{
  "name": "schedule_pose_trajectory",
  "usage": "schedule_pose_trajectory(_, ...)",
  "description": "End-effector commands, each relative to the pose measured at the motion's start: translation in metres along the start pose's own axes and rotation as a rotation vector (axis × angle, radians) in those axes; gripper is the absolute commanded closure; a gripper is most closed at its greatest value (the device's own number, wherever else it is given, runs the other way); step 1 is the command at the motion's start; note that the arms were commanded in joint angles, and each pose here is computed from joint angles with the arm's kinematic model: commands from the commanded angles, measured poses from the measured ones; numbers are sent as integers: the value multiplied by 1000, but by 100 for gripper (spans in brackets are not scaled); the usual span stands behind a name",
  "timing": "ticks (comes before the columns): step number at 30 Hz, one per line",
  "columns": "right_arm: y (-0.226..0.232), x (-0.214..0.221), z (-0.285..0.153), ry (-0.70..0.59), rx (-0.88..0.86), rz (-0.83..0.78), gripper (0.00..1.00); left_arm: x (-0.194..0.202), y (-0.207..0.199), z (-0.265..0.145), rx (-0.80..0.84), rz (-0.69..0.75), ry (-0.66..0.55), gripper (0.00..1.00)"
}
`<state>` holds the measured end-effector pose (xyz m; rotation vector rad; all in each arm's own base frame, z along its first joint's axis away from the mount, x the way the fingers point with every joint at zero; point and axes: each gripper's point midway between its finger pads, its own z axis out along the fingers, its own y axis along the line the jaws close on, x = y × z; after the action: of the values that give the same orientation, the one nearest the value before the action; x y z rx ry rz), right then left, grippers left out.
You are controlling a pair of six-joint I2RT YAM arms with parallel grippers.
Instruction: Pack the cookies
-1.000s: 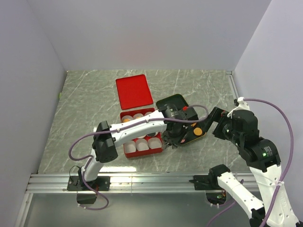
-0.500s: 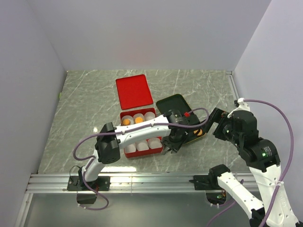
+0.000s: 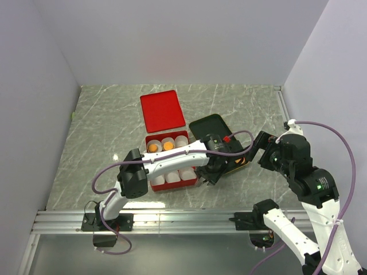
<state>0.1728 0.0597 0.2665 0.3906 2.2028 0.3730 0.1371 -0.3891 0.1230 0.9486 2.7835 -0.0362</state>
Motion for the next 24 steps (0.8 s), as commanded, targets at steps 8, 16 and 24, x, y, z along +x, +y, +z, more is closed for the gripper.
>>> schedule_pose_trajectory(8, 7, -3, 3, -8, -33, -8, 0, 10, -6, 7, 12, 43, 37, 63)
schedule_pose_trajectory(16, 7, -4, 2, -8, -33, -13, 0, -9, 0, -14, -1, 1, -51, 68)
schedule_pose_trajectory(24, 15, -17, -6, -33, -48, -16, 0, -35, 31, -84, 39, -143, -252, 68)
